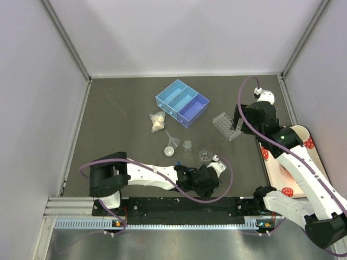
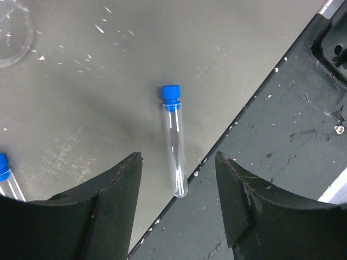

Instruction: Organize the chemistry lab equipment

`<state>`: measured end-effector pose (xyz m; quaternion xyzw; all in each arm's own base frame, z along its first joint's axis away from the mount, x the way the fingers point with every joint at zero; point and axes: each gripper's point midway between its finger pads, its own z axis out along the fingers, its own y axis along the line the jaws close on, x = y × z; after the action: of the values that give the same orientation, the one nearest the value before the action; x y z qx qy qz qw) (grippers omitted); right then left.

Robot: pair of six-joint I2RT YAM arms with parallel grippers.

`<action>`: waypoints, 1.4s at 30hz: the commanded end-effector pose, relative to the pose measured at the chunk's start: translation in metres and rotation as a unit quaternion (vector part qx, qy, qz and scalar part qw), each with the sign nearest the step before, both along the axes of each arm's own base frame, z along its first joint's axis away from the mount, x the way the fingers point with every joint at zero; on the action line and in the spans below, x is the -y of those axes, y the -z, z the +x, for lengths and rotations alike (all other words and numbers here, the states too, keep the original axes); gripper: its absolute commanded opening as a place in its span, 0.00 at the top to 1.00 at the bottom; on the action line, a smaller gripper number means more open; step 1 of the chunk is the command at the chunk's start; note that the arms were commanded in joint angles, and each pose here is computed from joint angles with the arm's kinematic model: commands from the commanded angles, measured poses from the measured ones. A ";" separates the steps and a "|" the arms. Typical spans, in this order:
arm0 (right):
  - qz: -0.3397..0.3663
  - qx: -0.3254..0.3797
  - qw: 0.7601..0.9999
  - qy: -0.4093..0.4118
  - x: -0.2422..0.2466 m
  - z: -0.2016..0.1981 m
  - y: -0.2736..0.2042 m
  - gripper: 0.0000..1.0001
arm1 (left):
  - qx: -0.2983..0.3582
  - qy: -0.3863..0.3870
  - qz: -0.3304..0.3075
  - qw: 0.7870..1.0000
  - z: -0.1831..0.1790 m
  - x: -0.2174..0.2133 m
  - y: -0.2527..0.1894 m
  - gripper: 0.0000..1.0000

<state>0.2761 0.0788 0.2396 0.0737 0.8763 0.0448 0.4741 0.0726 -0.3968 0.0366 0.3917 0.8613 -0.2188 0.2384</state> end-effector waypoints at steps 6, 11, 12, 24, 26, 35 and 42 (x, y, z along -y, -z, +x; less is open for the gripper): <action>0.005 0.016 1.000 -0.002 -0.002 0.005 -0.004 0.01 | 0.006 0.013 0.022 1.000 -0.011 -0.001 0.021 0.41; 0.008 0.016 1.000 -0.003 -0.002 0.004 -0.004 0.01 | 0.025 0.005 0.053 0.998 -0.008 -0.008 0.032 0.43; 0.007 0.014 1.000 -0.003 -0.002 0.004 -0.002 0.01 | 0.029 0.001 0.055 0.998 -0.006 -0.008 0.033 0.46; 0.013 0.018 1.000 -0.006 -0.002 0.000 -0.003 0.01 | 0.054 -0.024 0.095 0.994 0.002 -0.031 0.039 0.83; 0.015 0.017 1.000 -0.007 -0.003 -0.001 -0.002 0.01 | 0.060 -0.027 0.102 0.993 0.003 -0.034 0.039 0.94; 0.021 0.024 0.999 -0.019 -0.005 -0.004 -0.009 0.01 | 0.078 -0.014 0.081 0.994 0.000 -0.024 0.000 1.00; 0.045 0.029 0.997 -0.056 -0.016 -0.016 -0.022 0.01 | 0.067 0.047 -0.034 0.996 -0.014 -0.007 -0.096 1.00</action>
<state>0.2672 0.0856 0.2343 0.0612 0.8771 0.0715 0.4710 0.0686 -0.3698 0.0478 0.4241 0.8557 -0.1311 0.2660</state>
